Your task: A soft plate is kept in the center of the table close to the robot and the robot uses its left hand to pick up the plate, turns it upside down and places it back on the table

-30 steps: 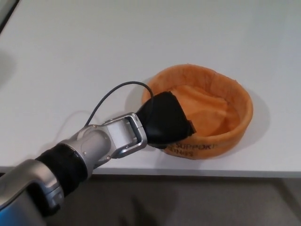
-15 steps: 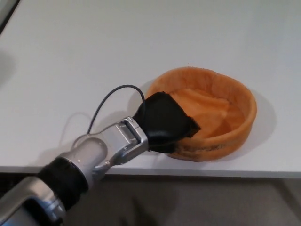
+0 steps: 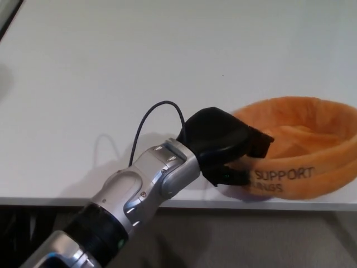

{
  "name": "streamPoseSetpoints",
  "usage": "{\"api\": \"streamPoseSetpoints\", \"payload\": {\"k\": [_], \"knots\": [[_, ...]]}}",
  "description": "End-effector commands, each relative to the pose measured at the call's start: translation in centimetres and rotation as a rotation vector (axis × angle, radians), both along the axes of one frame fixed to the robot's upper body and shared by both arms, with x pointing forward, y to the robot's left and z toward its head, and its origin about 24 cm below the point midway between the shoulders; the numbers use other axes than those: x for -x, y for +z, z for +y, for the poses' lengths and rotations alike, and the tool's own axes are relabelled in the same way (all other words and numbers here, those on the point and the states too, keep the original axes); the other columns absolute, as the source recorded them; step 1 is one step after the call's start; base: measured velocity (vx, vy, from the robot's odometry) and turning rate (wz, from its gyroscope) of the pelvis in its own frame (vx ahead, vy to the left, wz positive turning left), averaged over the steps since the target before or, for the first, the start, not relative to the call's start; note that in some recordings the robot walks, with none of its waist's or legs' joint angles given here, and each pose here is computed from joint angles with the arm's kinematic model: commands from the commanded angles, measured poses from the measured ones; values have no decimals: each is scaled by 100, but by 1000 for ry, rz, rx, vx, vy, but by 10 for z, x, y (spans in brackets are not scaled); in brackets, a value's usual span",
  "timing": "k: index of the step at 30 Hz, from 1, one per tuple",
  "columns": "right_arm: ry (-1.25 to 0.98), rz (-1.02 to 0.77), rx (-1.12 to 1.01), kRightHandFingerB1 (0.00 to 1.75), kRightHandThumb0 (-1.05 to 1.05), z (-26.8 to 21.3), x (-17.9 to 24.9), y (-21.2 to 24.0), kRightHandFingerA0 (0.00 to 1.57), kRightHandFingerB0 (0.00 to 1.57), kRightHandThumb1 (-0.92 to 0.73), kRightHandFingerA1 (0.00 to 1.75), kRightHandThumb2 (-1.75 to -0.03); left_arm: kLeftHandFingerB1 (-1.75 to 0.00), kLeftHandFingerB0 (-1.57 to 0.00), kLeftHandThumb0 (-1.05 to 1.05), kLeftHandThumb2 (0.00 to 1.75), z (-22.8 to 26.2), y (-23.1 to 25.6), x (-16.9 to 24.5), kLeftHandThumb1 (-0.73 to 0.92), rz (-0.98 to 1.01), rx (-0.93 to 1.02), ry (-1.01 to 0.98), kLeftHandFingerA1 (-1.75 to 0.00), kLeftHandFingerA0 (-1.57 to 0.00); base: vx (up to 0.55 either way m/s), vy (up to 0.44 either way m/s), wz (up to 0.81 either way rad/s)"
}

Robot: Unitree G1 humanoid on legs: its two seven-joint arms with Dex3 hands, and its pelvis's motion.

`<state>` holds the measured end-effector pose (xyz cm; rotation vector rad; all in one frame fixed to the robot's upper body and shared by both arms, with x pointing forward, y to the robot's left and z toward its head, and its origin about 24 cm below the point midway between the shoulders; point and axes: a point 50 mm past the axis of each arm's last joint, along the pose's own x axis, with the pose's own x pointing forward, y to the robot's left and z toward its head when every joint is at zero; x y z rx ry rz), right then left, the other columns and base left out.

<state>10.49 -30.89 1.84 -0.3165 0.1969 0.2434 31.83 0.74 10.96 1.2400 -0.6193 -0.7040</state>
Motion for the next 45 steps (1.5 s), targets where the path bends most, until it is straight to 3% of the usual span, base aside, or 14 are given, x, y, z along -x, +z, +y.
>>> {"api": "streamPoseSetpoints", "payload": {"k": [1, 2, 3, 4, 12, 13, 14, 15, 16, 29, 36, 38, 44, 45], "knots": [[-6, 18, 10, 20, -78, -6, 2, 2, 22, 5, -92, 36, -74, -175, -79, -37, 63, 10, 11, -4, 62, 607, 512, 24, -175, -97, 0, 0, 0], [-4, 19, 10, 20, -78, -6, 2, 3, 22, 5, -92, 36, -74, -175, -79, -37, 63, 9, 13, -4, 62, 632, 541, 30, -175, -97, 0, 0, 0], [-3, 19, 8, 19, -79, -5, 2, 3, 22, 5, -92, 36, -72, -175, -76, -51, 62, 8, 15, -3, 70, 660, 584, 34, -175, -98, 0, 0, 0], [-3, 19, 9, 19, -78, -5, 2, 2, 22, 4, -92, 37, -73, -175, -75, -34, 61, 8, 19, -3, 61, 765, 742, 30, -175, -94, 0, 0, 0], [-11, 26, 8, 19, -78, -6, 3, 2, 23, 3, -92, 36, -72, -175, -78, -32, 63, 14, 32, -4, 58, 1058, 1367, -11, -175, -99, 0, 0, 0], [-7, 31, 11, 22, -80, -5, 3, 2, 15, 5, -77, 47, -109, -135, -105, -40, 88, 17, 33, -2, 45, 1081, 1475, -31, -146, -127, 0, 0, 0], [-3, 31, 14, 22, -80, -5, 2, 2, 14, 5, -77, 47, -109, -175, -72, -31, 62, 20, 31, -1, 61, 1091, 1540, -48, -175, -100, 0, 0, 0], [1, 30, 19, 22, -80, -6, 2, 2, 14, 5, -77, 47, -109, -175, -72, -31, 62, 22, 29, 0, 61, 1099, 1584, -59, -175, -100, 0, 0, 0], [-4, 29, 18, 19, -77, -6, 3, 2, 22, 4, -92, 36, -72, -175, -72, -30, 62, 25, 26, 1, 60, 1133, 1670, -91, -175, -98, 0, 0, 0], [-9, 30, 20, 19, -77, -6, 3, 1, 23, 4, -92, 37, -71, -175, -71, -28, 64, 53, -3, 8, 67, 1226, 2351, -225, -175, -96, 0, 0, 0], [-10, 28, 30, 20, -79, -7, 2, 2, 25, 6, -92, 35, -70, -175, -68, -31, 63, 75, -24, 9, 67, 1146, 2630, -139, -175, -95, 0, 0, 0], [-7, 26, 27, 20, -77, -5, 2, 2, 26, 7, -92, 36, -69, -175, -59, -30, 62, 89, -41, 13, 70, 1025, 2799, 0, -175, -92, 0, 0, 0], [-14, 27, 22, 20, -77, -8, 1, 1, 24, 6, -92, 35, -69, -175, -57, -31, 63, 104, -63, 18, 70, 976, 2877, 104, -175, -92, 0, 0, 0], [-15, 28, 26, 20, -78, -7, 1, 1, 25, 6, -92, 36, -69, -132, -89, -40, 85, 110, -67, 19, 52, 940, 2908, 177, -148, -120, 0, 0, 0]]}}
